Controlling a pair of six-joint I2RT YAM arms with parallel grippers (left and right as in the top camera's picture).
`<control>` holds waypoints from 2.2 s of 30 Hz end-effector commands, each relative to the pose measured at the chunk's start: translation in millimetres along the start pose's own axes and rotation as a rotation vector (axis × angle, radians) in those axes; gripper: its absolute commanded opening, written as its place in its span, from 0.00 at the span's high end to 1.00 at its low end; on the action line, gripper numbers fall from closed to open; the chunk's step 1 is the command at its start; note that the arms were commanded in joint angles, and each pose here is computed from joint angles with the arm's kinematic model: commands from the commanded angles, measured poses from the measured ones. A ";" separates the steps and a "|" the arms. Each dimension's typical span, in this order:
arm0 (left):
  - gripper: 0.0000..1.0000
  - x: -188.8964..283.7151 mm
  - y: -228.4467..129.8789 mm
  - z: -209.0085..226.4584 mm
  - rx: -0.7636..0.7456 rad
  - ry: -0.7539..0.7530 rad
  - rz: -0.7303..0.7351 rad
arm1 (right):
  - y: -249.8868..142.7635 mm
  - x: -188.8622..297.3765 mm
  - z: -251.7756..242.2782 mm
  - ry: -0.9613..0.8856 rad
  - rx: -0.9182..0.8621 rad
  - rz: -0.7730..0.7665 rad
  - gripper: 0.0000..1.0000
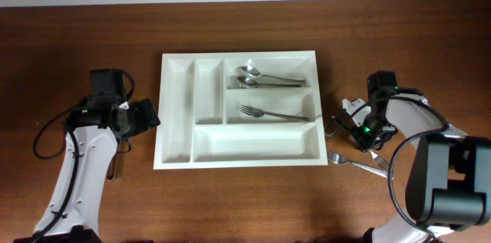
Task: Pack container
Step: 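Grasp the next silver fork with the right gripper, then place the fork in the middle-right compartment beside the first fork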
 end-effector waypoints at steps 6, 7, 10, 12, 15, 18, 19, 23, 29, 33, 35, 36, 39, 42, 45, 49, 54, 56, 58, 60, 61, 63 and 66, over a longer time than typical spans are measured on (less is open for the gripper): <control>0.01 3.0 6.0 2.1 -0.008 0.010 -0.015 | 10.3 -9.3 -3.7 -0.024 -0.161 -0.019 0.96; 0.01 3.0 6.0 2.1 -0.008 0.010 -0.015 | 11.0 -8.1 -6.2 -0.040 -0.176 -0.020 0.96; 0.01 3.0 6.0 2.1 -0.008 0.010 -0.015 | 9.4 2.2 -27.6 -0.193 -0.234 0.002 0.96; 0.01 3.0 6.0 2.1 -0.008 0.010 -0.015 | 9.3 13.5 -42.3 -0.299 -0.267 0.011 0.96; 0.01 3.0 6.0 2.1 -0.008 0.010 -0.015 | 20.5 35.3 -50.9 -0.337 -0.278 -0.031 0.96; 0.01 3.0 6.0 2.1 -0.008 0.010 -0.015 | 38.4 65.4 -52.9 -0.327 -0.329 -0.123 0.96; 0.01 3.0 6.0 2.1 -0.008 0.010 -0.015 | 46.3 77.4 -49.3 -0.302 -0.323 -0.160 0.96; 0.01 3.0 6.0 2.1 -0.008 0.010 -0.015 | 81.4 130.5 -8.6 -0.101 -0.242 -0.314 0.96; 0.01 3.0 6.0 2.1 -0.008 0.010 -0.015 | 112.9 184.0 94.9 0.136 0.157 -0.457 0.96; 0.01 3.0 6.0 2.1 -0.008 0.010 -0.015 | 111.4 172.9 157.5 0.104 0.613 -0.444 0.96; 0.01 3.0 6.0 2.1 -0.008 0.010 -0.015 | 108.8 159.5 175.6 0.066 0.791 -0.410 0.96; 0.01 3.0 6.0 2.1 -0.008 0.010 -0.015 | 108.4 152.1 181.1 0.046 0.854 -0.389 0.96; 0.01 3.0 6.0 2.1 -0.008 0.010 -0.015 | 109.2 128.3 192.2 0.021 0.969 -0.319 0.96; 0.01 3.0 6.0 2.1 -0.008 0.010 -0.015 | 113.3 103.4 194.2 0.022 1.014 -0.256 0.96; 0.01 3.0 6.0 2.1 -0.008 0.010 -0.015 | 121.3 86.2 192.5 0.004 1.010 -0.231 0.96; 0.01 3.0 6.0 2.1 -0.008 0.010 -0.015 | 136.1 77.6 189.1 -0.058 1.003 -0.252 0.96; 0.01 3.0 6.0 2.1 -0.008 0.010 -0.015 | 153.5 107.1 185.4 -0.100 0.761 -0.349 0.32; 0.01 3.0 6.0 2.1 -0.008 0.010 -0.015 | 159.4 128.2 176.3 -0.138 0.575 -0.386 0.28; 0.01 3.0 6.0 2.1 -0.008 0.010 -0.015 | 159.0 151.2 168.7 -0.143 0.431 -0.409 0.27; 0.01 3.0 6.0 2.1 -0.008 0.010 -0.015 | 153.5 176.6 163.5 -0.105 0.285 -0.420 0.25; 0.01 3.0 6.0 2.1 -0.008 0.010 -0.015 | 150.3 187.0 161.2 -0.092 0.229 -0.422 0.24; 0.01 3.0 6.0 2.1 -0.008 0.010 -0.015 | 140.3 209.8 154.2 -0.074 0.146 -0.416 0.24; 0.01 3.0 6.0 2.1 -0.008 0.010 -0.015 | 120.0 241.2 138.3 -0.068 0.042 -0.402 0.33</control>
Point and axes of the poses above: each gripper's point midway between its finger pads, its own x axis back along the fingers, its own z axis along the line the jaws close on, y = z × x, the point moved 4 cm from there along x, back along the fingers, and after that the axes turned 12 degrees about -x, right-handed, at the moved point
